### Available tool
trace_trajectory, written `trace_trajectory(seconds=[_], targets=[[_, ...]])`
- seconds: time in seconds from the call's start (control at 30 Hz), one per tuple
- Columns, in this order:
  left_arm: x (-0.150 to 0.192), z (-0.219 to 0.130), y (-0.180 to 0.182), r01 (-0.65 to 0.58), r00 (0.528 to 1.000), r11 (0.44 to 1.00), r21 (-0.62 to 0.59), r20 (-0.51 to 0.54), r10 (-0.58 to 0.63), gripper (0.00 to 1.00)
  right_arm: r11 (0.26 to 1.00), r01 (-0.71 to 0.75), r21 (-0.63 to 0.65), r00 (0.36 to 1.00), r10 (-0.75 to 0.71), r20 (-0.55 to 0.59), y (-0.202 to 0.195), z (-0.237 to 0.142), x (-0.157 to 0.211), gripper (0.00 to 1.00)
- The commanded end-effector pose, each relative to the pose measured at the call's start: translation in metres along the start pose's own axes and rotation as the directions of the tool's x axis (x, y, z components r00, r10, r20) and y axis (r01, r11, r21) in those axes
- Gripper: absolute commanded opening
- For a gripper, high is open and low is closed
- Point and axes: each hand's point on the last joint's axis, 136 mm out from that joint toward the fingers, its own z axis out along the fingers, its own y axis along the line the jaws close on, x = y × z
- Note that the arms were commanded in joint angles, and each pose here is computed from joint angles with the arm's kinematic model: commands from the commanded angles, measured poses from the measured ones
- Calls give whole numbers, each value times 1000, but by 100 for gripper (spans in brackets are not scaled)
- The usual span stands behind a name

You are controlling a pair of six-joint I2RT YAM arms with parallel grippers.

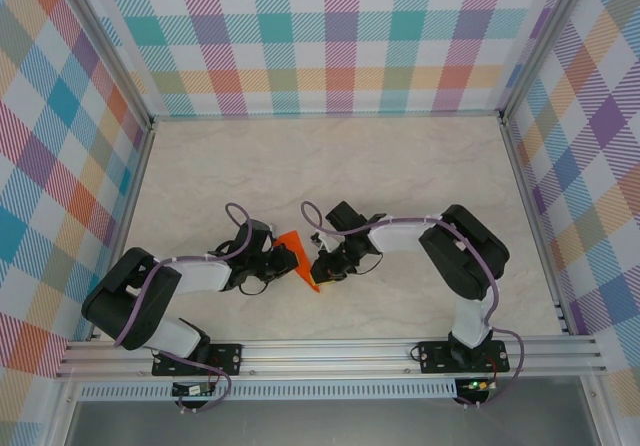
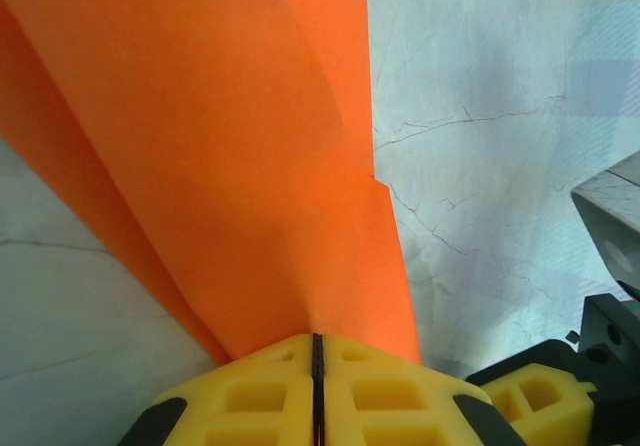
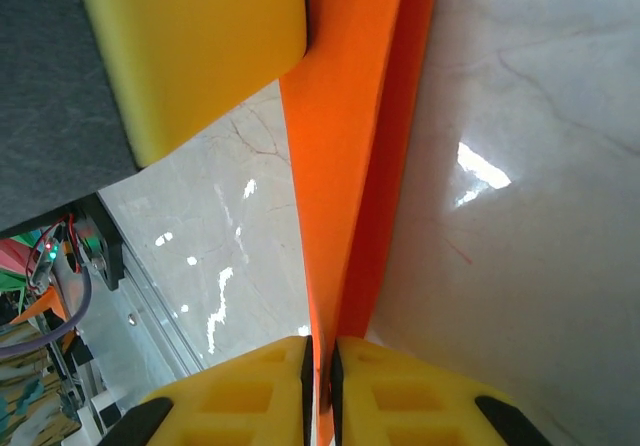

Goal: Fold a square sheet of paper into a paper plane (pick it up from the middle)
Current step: Fold the wing for the fifth time at the center of the table.

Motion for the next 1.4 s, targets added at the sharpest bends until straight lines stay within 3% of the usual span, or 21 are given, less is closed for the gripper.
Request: trace_trajectory(seconds=[0.0, 0.7, 0.9, 1.13, 1.37], targets=[[4, 2, 7, -16, 1000, 999, -45, -9, 15, 8, 1000, -24, 8, 999, 24, -21, -2, -5, 11, 14], [6, 0, 16, 3, 1000, 997, -72, 3, -2, 8, 1000, 1, 30, 995, 2, -96, -13, 18, 22, 6], [4, -4, 13, 25, 999, 998, -62, 21, -24, 8, 992, 89, 87, 996, -90, 2, 1, -7, 6, 5], [-15, -14, -18, 30, 995, 999, 34, 89, -33, 9, 940, 227, 256, 974, -226, -32, -13, -21, -8, 5], [-13, -1, -11, 26, 998, 1000, -1, 56, -26, 8, 939, 265, 219, 964, -259, -57, -4, -21, -6, 9]])
